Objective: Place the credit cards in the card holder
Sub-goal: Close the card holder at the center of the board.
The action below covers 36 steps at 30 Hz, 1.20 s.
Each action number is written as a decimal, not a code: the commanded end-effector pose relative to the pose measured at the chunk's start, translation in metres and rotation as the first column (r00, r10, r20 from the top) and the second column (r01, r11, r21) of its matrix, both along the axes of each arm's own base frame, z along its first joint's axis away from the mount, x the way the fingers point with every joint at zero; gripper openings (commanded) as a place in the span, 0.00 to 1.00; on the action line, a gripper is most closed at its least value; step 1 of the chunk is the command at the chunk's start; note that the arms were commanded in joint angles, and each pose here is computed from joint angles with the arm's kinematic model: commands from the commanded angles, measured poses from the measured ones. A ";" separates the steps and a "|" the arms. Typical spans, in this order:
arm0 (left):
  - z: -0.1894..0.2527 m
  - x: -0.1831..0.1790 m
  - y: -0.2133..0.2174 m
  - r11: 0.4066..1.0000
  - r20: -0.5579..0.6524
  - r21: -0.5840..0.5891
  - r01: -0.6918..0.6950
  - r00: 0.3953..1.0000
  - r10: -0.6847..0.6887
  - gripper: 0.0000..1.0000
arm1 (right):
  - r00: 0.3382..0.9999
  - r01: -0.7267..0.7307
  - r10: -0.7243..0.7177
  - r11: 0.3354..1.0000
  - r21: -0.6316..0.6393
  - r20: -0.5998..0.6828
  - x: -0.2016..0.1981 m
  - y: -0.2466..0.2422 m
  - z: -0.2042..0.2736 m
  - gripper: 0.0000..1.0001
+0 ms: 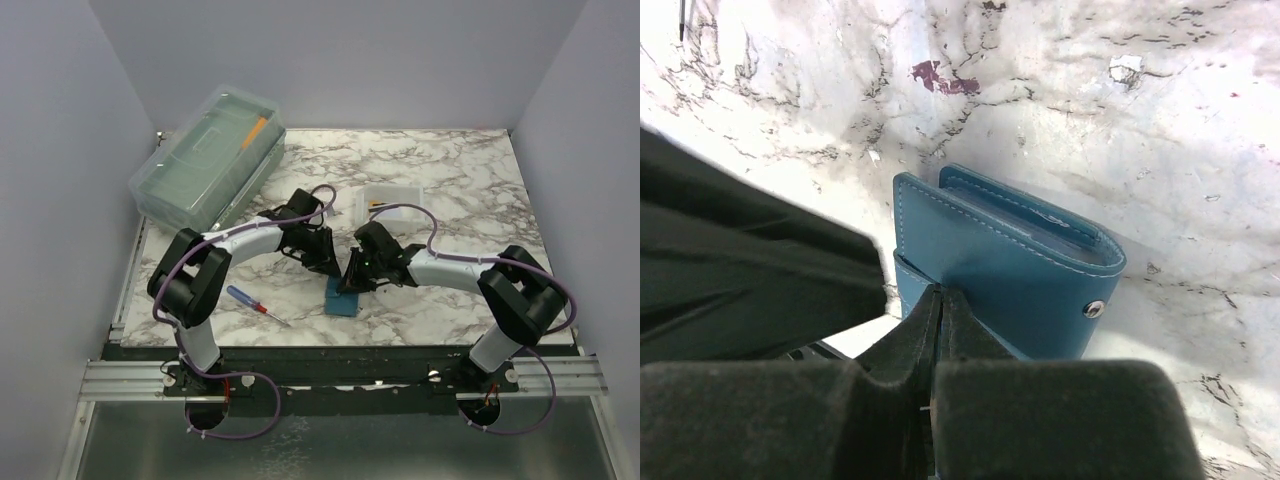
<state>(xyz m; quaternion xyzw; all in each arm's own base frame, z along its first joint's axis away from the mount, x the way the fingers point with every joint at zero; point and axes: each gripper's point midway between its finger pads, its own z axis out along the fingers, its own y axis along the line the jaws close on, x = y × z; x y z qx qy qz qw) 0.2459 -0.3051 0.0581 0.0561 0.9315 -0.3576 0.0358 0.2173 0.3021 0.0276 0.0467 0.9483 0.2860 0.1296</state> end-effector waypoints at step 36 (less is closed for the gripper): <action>-0.023 -0.041 0.003 1.000 -0.104 0.007 0.014 0.994 -0.013 0.00 | 0.992 -0.024 0.004 0.988 -0.152 -0.130 -0.042 -0.033 -0.054 0.00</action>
